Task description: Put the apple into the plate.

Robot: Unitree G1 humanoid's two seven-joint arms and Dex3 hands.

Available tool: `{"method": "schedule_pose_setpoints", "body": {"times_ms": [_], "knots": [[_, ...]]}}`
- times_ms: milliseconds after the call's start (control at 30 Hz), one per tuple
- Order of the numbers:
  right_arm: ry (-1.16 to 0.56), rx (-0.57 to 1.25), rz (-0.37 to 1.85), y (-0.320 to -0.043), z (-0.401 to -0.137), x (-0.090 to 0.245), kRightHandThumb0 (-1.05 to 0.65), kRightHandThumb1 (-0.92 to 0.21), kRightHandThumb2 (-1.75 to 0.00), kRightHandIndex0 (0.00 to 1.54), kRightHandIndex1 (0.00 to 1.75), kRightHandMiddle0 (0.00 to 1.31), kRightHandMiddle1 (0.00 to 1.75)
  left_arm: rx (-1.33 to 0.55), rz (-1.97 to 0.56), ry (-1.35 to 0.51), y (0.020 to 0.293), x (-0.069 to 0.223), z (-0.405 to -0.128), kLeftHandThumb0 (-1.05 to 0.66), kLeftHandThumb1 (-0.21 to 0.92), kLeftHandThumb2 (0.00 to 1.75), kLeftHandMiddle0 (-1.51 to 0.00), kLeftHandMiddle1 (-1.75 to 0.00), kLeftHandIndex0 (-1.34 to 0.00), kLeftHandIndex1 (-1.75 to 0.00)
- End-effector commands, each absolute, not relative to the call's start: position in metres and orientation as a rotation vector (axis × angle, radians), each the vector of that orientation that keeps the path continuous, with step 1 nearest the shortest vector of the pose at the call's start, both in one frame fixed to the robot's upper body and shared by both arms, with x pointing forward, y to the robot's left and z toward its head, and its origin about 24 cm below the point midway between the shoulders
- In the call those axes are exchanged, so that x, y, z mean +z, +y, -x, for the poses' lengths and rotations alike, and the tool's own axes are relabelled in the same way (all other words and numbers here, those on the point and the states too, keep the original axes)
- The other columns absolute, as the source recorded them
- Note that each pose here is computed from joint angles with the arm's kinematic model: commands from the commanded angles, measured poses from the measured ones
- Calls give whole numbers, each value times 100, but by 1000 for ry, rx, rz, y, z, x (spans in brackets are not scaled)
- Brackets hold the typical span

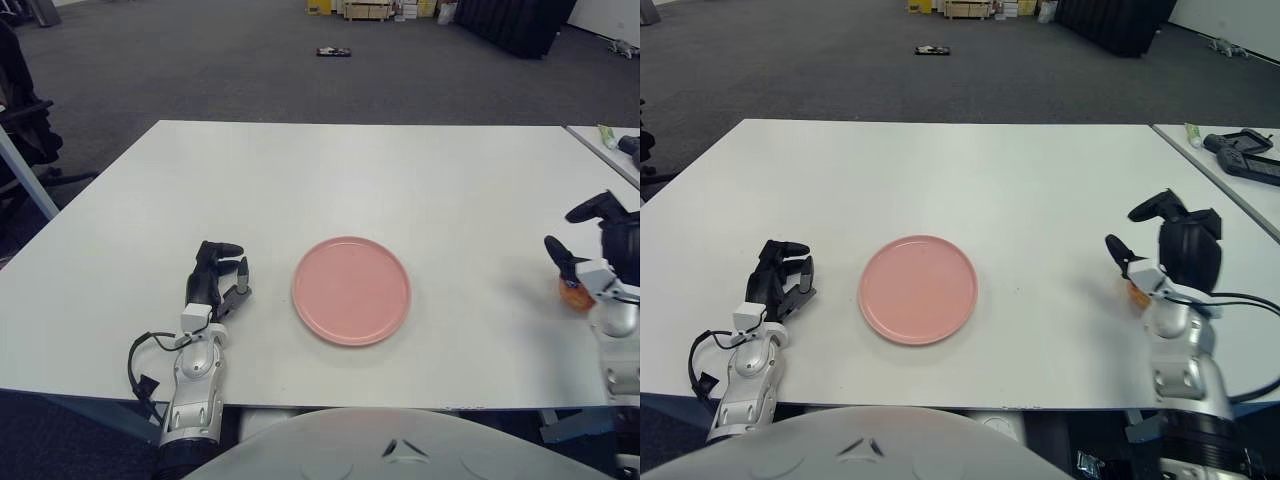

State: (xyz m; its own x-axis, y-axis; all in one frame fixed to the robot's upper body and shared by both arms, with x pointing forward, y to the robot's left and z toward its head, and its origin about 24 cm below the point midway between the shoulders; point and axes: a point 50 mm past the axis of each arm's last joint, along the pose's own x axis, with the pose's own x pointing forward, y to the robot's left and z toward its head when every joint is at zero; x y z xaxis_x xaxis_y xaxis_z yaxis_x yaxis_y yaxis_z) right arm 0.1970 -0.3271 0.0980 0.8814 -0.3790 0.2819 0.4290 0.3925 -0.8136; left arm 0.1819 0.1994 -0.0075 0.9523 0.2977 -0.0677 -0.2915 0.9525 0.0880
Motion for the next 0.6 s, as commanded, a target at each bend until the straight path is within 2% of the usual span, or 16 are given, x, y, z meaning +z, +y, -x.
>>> {"method": "schedule_pose_setpoints", "body": {"times_ms": [0,33,100,200,433,567], "knots": [[-39,-485,1066,-334,-191,99,-76,-50,-80,1,48,1,60,302,-70,117,200,-13,-179,-37,73,79,-56,-165,-31,-175],[-28,-479,1076,-334,-190,98,-78,-50,-79,1,33,1,49,301,-71,117,200,-13,-179,-37,73,79,-56,-165,-31,-175],[3,-474,1099,-334,-189,98,-90,-55,-71,0,17,0,26,299,-75,118,200,-13,-179,-37,73,79,-57,-165,-31,-175],[32,-475,1113,-335,-188,97,-100,-62,-57,0,5,0,8,299,-77,120,201,-13,-179,-37,73,79,-58,-166,-31,-175],[156,-491,1186,-338,-175,86,-104,-68,-37,0,0,0,0,295,-83,125,201,-13,-180,-37,73,79,-58,-165,-31,-175],[196,-490,1216,-339,-169,85,-105,-68,-32,0,0,0,0,290,-88,129,201,-13,-180,-38,73,79,-58,-165,-31,-175]]}}
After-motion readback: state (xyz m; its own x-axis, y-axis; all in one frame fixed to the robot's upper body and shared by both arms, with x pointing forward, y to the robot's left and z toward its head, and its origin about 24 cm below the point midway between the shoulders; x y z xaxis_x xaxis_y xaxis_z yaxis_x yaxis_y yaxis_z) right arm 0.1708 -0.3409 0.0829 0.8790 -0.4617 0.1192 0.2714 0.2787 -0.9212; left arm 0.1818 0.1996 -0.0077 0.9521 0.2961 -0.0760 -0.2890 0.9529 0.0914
